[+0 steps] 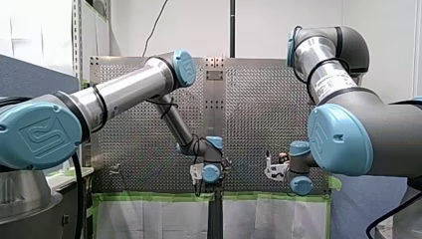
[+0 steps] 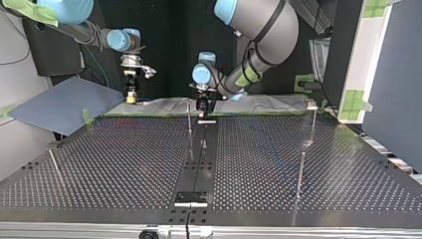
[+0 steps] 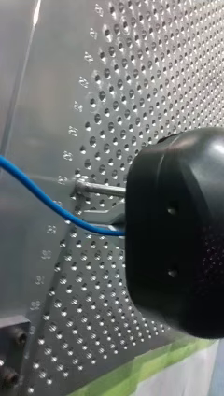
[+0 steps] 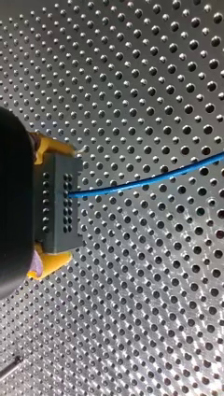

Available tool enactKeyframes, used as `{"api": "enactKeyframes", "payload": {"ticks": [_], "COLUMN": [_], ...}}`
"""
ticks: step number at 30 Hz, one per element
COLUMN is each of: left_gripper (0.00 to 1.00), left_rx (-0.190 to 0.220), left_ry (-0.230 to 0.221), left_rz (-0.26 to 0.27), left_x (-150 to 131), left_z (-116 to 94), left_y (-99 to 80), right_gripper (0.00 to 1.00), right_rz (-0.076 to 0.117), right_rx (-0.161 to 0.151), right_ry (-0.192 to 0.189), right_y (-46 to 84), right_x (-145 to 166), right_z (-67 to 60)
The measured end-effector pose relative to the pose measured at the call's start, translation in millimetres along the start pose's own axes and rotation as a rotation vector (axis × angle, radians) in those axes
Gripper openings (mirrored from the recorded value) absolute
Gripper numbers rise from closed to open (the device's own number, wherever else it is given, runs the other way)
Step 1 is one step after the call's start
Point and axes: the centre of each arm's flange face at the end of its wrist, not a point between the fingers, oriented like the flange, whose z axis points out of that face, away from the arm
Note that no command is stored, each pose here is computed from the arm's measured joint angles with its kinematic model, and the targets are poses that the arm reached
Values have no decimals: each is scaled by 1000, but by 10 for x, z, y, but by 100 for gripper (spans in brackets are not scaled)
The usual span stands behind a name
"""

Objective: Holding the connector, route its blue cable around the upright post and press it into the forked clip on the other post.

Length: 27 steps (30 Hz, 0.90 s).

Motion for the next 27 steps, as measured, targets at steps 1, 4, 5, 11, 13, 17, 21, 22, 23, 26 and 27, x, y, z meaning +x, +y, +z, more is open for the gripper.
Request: {"api": "enactKeyframes", "payload": {"ticks": [1, 4, 5, 11, 13, 17, 21, 22, 23, 26, 27], "left_gripper": [0, 0, 0, 0, 0, 0, 0, 0, 0, 0, 0], "left_rx": [-3, -8, -9, -14, -16, -21, -17, -16, -15, -16, -17], "left_ry": [-1, 4, 9, 33, 43, 77, 104, 107, 108, 113, 117], "left_rz": [-1, 2, 4, 13, 17, 33, 44, 44, 45, 47, 49], "left_x": [-5, 18, 34, 93, 138, 321, 469, 480, 486, 494, 502], "left_z": [21, 79, 93, 140, 142, 99, 51, 49, 49, 49, 41], "left_y": [13, 52, 63, 130, 163, 243, 297, 303, 308, 323, 331], "right_gripper": [0, 0, 0, 0, 0, 0, 0, 0, 0, 0, 0], "right_rz": [-1, -4, -5, -9, -11, -15, -17, -17, -17, -18, -18], "right_rx": [2, 6, 7, 8, 10, 13, 12, 12, 12, 12, 12], "right_ry": [1, 1, 1, -1, -4, -10, -14, -14, -14, -13, -14], "right_y": [-1, -4, -5, -6, -14, -32, -32, -31, -31, -32, -33], "right_x": [2, 1, 0, -2, -7, -17, -18, -17, -16, -16, -17], "right_z": [8, 20, 23, 28, 20, -2, 10, 16, 21, 31, 29]}}
